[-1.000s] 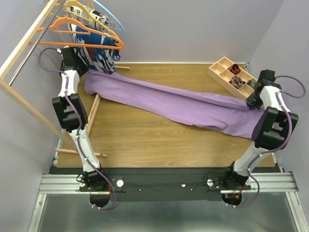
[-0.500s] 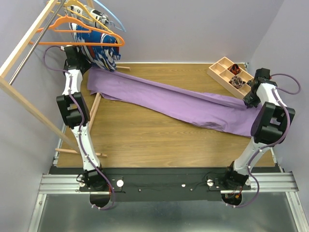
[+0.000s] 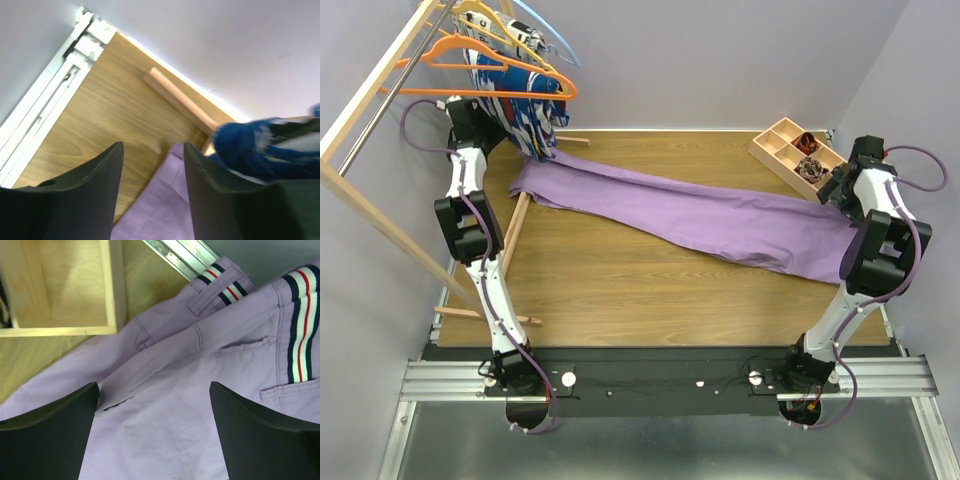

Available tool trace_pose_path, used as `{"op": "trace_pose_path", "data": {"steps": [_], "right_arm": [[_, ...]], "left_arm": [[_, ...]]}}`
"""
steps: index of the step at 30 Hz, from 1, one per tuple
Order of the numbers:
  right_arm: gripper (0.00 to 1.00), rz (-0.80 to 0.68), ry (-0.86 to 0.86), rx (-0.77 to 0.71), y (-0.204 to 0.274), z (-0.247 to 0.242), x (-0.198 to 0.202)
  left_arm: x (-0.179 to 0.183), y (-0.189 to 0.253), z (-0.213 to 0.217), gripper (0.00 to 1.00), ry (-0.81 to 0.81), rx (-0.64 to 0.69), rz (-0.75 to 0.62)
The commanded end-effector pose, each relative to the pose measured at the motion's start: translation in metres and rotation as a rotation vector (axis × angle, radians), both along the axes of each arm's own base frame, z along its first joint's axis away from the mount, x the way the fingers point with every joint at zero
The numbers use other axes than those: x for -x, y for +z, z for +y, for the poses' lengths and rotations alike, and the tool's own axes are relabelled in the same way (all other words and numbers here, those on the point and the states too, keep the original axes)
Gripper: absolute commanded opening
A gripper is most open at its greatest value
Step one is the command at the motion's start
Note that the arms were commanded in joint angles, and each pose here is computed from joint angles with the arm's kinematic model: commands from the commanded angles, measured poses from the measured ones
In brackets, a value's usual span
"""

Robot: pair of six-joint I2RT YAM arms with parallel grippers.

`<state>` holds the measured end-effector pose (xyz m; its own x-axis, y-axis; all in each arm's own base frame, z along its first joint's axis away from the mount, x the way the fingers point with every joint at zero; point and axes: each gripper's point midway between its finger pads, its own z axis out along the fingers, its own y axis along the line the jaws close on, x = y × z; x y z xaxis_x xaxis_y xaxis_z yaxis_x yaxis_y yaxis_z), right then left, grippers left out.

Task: Place the trousers on the hanger
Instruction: Fold the trousers

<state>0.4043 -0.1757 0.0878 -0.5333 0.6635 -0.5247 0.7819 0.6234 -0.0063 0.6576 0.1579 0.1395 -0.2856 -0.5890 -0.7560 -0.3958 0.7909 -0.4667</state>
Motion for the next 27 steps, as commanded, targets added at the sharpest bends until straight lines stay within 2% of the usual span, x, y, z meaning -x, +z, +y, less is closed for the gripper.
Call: {"op": "trace_pose_path", "data": {"steps": [1,8,9,13,20,27], "right_arm": [[1.0,-0.069,0.035,0.039,0.025,0.0,-0.017],[1.0,-0.15,0.059,0.045,0.057,0.013,-0.009],[1.0,-0.164,0.064,0.045,0.061,0.015,-0.007],[1.0,-0.201,0.093,0.016,0.071,0.029,0.007],[1.0,-0.207,0.121,-0.049,0.063,0.057,0.052],[1.0,-0.168,0.108,-0.155,0.028,0.087,0.1]], "left_arm": [[0.013,-0.003,0.005,0.63,0.025,-0.031,0.03],[0.042,-0.005,-0.001,0.64,0.018,-0.045,0.086],[0.047,-0.005,-0.001,0.68,0.021,-0.046,0.095],[0.07,-0.014,-0.008,0.7,0.01,-0.037,0.139],[0.099,-0.024,-0.019,0.71,-0.025,-0.005,0.169],[0.116,-0.016,-0.03,0.71,-0.069,0.003,0.16]]}}
